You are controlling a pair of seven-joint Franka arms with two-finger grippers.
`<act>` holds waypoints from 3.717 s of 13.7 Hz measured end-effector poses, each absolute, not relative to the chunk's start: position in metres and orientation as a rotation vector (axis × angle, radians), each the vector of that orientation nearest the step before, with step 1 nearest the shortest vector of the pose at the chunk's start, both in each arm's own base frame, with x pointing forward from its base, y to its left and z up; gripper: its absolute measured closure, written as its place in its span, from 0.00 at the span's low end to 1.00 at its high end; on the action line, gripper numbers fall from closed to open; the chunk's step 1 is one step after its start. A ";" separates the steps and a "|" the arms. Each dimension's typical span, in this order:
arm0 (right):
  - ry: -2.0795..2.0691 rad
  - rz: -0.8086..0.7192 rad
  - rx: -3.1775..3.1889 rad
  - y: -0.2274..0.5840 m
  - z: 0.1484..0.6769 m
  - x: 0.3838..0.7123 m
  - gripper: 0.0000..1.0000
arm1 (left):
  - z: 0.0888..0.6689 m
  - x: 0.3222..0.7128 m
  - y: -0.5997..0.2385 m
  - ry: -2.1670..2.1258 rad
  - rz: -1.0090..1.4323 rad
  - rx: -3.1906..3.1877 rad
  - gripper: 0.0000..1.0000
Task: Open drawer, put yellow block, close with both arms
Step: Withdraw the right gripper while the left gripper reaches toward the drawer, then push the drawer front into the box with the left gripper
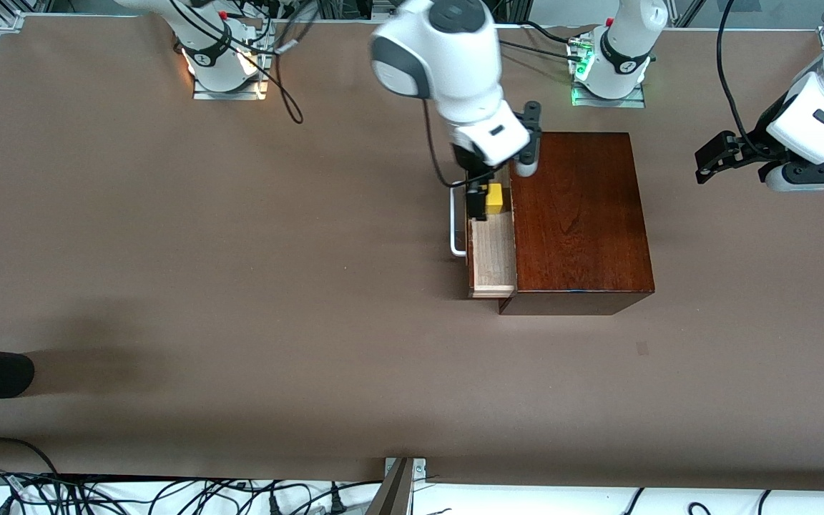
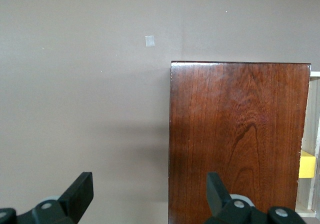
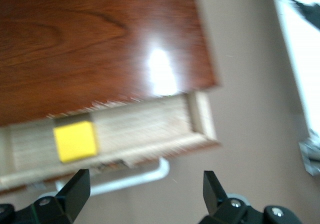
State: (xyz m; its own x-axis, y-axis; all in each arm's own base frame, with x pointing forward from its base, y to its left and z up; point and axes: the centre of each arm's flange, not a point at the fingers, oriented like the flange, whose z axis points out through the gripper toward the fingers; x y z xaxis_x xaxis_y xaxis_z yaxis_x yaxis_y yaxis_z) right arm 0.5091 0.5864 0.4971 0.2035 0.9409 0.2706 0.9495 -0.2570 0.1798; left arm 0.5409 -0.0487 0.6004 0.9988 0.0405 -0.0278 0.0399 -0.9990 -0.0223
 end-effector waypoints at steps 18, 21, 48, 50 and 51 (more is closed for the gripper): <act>-0.440 -0.086 -3.015 0.008 0.592 0.575 0.00 | 0.518 0.523 -0.327 1.512 0.160 -2.967 0.00; -0.310 -0.014 -3.063 0.020 0.598 0.558 0.00 | 0.469 0.546 -0.370 1.933 -0.020 -2.803 0.00; -0.336 -0.036 -3.121 0.038 0.602 0.562 0.00 | 0.308 0.533 -0.394 2.353 0.515 -2.040 0.00; -0.336 -0.036 -3.121 0.038 0.602 0.562 0.00 | 0.308 0.533 -0.394 2.353 0.514 -2.040 0.00; -0.336 -0.036 -3.121 0.038 0.602 0.562 0.00 | 0.309 0.533 -0.394 2.350 0.512 -2.043 0.00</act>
State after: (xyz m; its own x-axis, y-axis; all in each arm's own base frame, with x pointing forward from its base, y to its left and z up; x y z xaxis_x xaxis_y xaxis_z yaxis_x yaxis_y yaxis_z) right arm 0.5621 0.0381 0.6019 0.9768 0.2130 0.0231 0.2131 -0.9770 -0.0002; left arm 0.5330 -0.3945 0.3089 -0.1616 -0.9665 -0.1995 -0.9618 0.1090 0.2511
